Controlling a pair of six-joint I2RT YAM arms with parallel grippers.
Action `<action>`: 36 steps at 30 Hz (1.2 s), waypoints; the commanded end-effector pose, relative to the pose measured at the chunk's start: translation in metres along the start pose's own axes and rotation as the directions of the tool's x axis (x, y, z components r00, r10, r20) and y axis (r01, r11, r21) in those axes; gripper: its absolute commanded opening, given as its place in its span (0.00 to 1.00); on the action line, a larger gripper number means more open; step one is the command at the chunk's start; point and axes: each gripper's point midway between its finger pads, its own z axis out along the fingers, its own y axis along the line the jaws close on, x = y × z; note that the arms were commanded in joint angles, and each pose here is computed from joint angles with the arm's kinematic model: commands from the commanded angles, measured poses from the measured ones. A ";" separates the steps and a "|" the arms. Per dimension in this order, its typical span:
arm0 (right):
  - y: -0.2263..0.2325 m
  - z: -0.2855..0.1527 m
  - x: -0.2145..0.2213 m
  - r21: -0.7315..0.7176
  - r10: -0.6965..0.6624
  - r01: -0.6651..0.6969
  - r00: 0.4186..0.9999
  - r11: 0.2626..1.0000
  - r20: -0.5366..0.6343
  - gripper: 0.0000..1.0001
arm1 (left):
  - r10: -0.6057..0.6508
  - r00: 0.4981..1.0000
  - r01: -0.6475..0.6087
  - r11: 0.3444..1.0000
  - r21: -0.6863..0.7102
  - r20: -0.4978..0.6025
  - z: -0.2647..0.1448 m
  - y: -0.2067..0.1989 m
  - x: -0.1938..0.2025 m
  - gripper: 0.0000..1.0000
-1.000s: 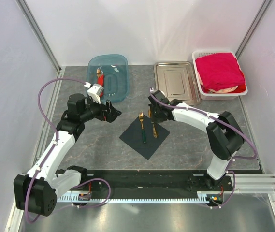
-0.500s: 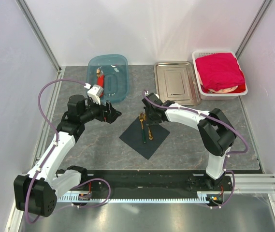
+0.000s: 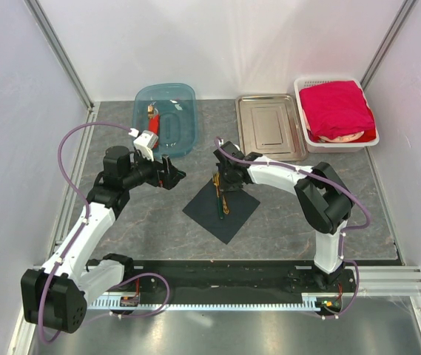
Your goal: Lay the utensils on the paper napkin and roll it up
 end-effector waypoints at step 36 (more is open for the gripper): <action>-0.018 -0.106 -0.031 -0.498 -0.045 0.067 0.997 0.865 0.055 0.75 | 0.799 0.588 -0.637 0.360 0.681 0.128 -0.025 -0.118 0.154 0.66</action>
